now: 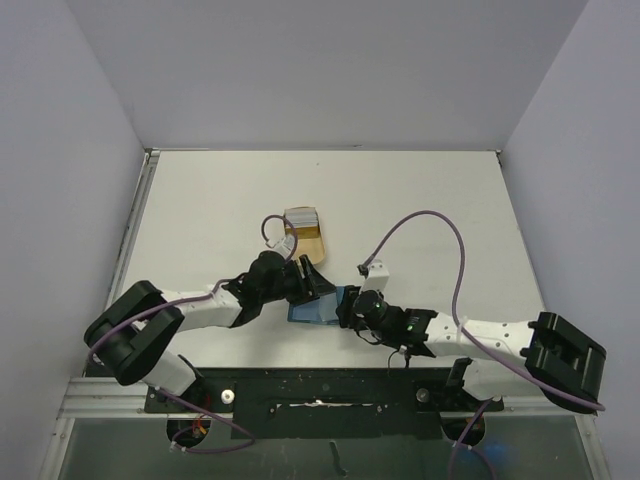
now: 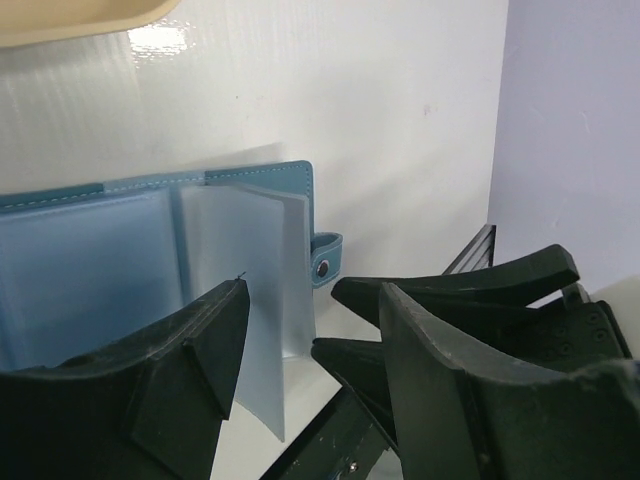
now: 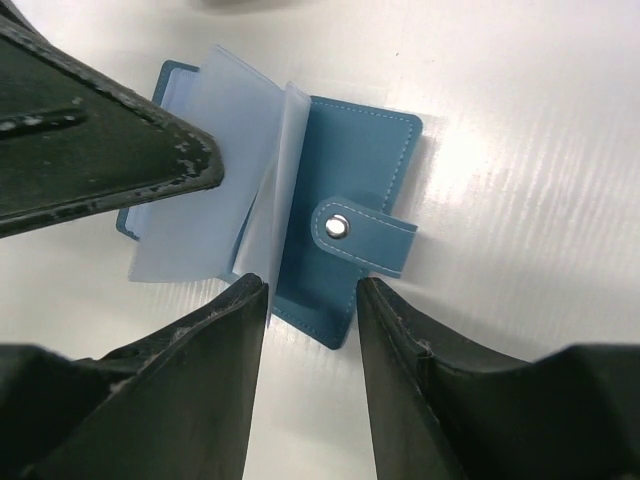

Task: Put the credit cards into the card holder
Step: Turn over the card slot in the card holder.

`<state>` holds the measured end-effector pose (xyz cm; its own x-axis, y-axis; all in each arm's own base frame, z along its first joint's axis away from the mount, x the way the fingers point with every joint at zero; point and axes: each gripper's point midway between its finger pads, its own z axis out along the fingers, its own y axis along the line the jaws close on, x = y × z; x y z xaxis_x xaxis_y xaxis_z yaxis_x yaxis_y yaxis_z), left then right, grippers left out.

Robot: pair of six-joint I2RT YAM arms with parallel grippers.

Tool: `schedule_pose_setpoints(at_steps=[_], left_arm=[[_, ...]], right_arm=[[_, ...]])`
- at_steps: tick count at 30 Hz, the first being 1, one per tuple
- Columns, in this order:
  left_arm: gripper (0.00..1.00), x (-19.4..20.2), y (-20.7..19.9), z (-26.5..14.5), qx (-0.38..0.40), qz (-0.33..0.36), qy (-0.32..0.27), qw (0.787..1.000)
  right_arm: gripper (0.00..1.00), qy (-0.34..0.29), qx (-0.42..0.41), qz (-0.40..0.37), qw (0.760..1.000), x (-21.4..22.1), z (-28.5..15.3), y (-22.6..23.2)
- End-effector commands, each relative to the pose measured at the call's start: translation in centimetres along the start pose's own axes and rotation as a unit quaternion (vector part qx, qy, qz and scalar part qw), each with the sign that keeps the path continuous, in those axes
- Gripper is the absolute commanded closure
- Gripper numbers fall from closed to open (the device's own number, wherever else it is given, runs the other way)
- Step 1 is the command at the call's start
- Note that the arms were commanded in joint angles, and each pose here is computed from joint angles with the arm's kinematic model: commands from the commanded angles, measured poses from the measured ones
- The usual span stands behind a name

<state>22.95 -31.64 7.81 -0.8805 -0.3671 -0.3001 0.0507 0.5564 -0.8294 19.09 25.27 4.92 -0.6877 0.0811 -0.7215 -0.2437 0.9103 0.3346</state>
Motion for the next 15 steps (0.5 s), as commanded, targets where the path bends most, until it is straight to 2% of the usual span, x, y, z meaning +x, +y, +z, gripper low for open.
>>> schedule_pose_setpoints(at_steps=[1, 8, 15], left_arm=[[0.47, -1.1, -4.5, 1.1, 0.065, 0.021, -0.006, 0.998], [0.47, -1.0, -4.8, 3.1, 0.066, 0.027, 0.006, 0.997], [0.47, -1.1, -4.0, 4.8, 0.053, 0.038, 0.010, 0.998]], right_arm=[[0.58, -0.036, 0.018, 0.017, 0.999, -2.3, -1.7, -0.6], [0.58, -0.059, -0.026, 0.037, 0.997, -4.1, -3.4, 1.1], [0.58, -0.058, -0.049, 0.018, 0.997, -4.8, -3.0, 3.7]])
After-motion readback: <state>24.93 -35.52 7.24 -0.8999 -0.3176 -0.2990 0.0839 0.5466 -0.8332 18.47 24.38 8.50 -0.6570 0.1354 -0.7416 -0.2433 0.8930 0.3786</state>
